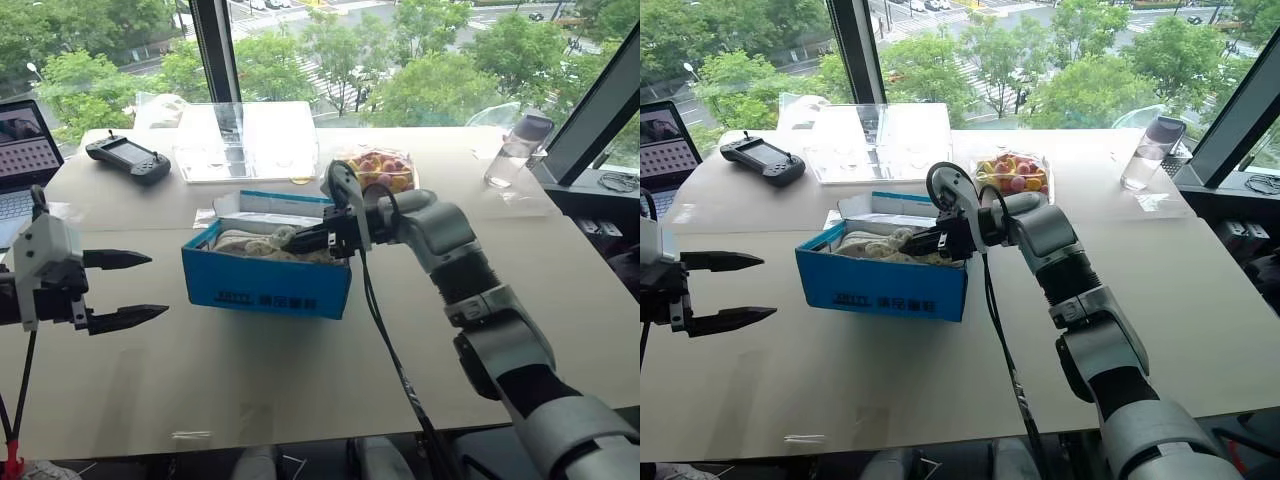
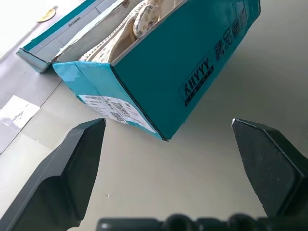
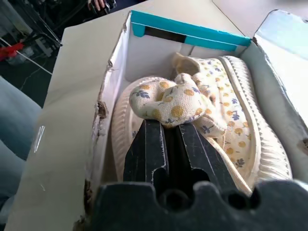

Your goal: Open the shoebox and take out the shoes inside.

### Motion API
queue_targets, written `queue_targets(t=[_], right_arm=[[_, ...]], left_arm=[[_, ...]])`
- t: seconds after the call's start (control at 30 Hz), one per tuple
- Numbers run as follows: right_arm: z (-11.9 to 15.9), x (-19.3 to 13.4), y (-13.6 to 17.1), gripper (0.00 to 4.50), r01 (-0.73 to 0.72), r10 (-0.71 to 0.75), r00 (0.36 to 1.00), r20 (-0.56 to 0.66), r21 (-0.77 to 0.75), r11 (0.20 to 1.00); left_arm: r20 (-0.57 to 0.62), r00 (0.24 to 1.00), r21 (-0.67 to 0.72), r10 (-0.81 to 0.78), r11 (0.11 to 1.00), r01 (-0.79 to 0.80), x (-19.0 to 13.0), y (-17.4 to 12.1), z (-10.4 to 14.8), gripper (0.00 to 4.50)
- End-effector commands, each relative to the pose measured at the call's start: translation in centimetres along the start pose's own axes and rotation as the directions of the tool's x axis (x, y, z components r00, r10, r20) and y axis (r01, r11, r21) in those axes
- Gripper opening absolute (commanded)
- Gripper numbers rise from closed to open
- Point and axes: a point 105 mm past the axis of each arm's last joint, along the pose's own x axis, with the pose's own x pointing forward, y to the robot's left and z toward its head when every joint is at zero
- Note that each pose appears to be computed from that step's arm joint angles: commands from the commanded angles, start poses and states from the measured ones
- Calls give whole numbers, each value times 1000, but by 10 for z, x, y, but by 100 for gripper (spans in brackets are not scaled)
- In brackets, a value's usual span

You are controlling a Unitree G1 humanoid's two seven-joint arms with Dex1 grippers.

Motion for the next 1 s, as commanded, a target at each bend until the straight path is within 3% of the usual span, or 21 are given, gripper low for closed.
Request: queue_targets(t=[0.03,0.17,0.23,0.3,0.4,0.47,0.53,0.8,0.9,1.0], right_arm=[[9,-6,14,3,-48,50,998,29,-60,997],[10,-5,29,3,-86,89,996,27,-100,991],[13,-3,4,3,132,-134,991,8,-268,954],[20,-3,18,3,110,-116,993,10,-399,910],[26,-4,39,3,71,-66,997,28,-479,875],[23,-3,38,3,113,-129,992,14,-581,806],[22,-3,35,3,148,-165,986,25,-592,792],[11,9,32,3,203,-281,958,66,-846,492],[2,12,34,3,196,-284,956,75,-883,426],[10,7,33,3,270,-314,935,163,-902,337]], left_arm=[[6,1000,26,4,1000,-4,-1,2,8,450],[2,1000,27,1,1000,-1,1,3,7,450],[-4,1000,29,-1,1000,1,1,3,7,450],[-4,1000,28,-4,1000,4,2,3,7,450],[-6,1000,30,-6,1000,6,2,3,8,450],[-7,1000,30,-8,1000,8,3,3,8,450],[-7,1000,32,-10,999,10,3,3,9,450],[-4,1000,44,-23,999,23,7,6,14,450],[-2,1000,47,-28,999,28,9,7,15,450],[-1,999,47,-32,998,32,10,7,16,450]])
